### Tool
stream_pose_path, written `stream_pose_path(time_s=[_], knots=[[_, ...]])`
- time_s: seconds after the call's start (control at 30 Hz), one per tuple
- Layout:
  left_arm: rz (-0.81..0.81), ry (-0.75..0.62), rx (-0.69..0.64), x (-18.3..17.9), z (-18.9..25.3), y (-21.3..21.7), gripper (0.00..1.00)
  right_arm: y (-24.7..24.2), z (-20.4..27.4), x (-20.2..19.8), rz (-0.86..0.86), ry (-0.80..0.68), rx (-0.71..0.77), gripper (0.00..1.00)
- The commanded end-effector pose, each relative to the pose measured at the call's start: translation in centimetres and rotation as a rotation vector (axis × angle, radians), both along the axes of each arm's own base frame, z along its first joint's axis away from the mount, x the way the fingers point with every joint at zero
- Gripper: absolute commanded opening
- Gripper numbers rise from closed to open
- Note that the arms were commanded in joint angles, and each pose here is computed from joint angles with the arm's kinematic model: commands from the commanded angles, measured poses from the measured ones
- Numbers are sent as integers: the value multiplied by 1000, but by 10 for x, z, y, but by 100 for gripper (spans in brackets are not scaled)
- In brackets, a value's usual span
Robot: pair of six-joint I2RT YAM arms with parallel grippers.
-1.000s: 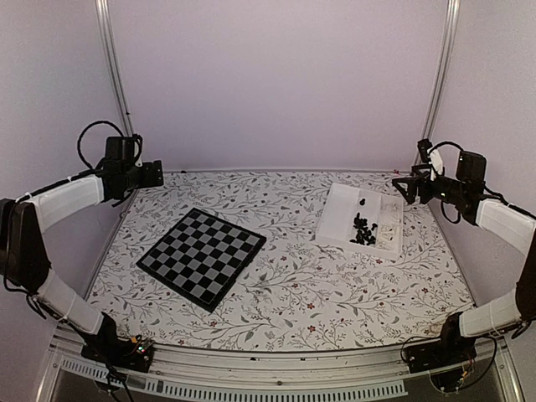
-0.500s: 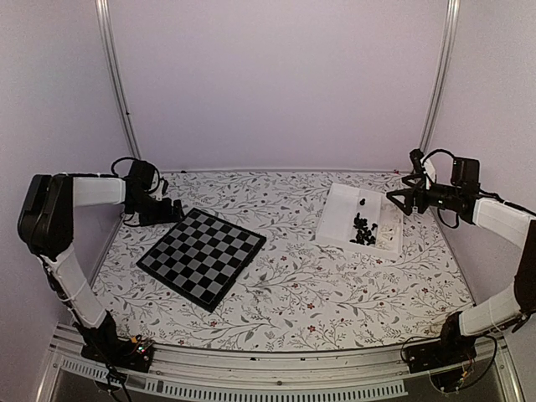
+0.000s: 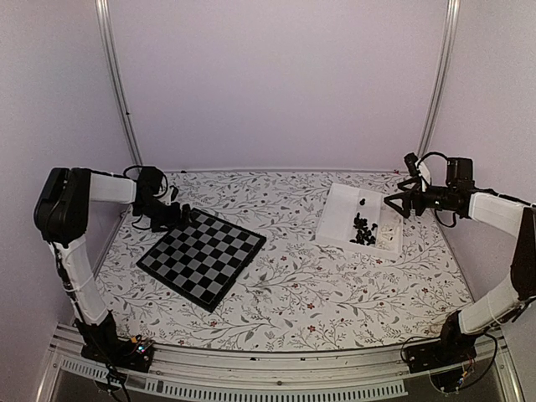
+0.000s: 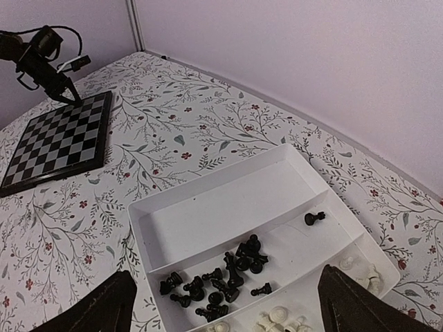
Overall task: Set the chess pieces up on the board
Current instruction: Move the chessboard to the center of the board.
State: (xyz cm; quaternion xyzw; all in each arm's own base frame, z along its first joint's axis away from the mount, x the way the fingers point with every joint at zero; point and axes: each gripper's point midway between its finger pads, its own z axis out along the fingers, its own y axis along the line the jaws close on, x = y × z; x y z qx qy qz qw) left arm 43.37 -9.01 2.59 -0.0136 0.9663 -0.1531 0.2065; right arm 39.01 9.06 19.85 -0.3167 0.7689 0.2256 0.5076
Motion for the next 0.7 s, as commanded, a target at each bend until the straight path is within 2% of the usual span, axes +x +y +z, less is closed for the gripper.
stream_pose_path(time_s=[0.0,0.23,0.37,0.5,0.67], knots=[[-57,5,-112,5,-7,-34,99,3,5,1,36,3,9,95],[-244,-5,-65,12,-21,-117,99,11,6,-3,79,18,29,93],[-356,-47,-50,20,-15,-169,99,12,5,-4,84,21,29,93],[-464,-70,-79,11,-7,-212,99,12,7,-5,83,13,26,93],[-577,-29,-111,-16,-7,-245,98,12,6,-4,84,16,27,93]])
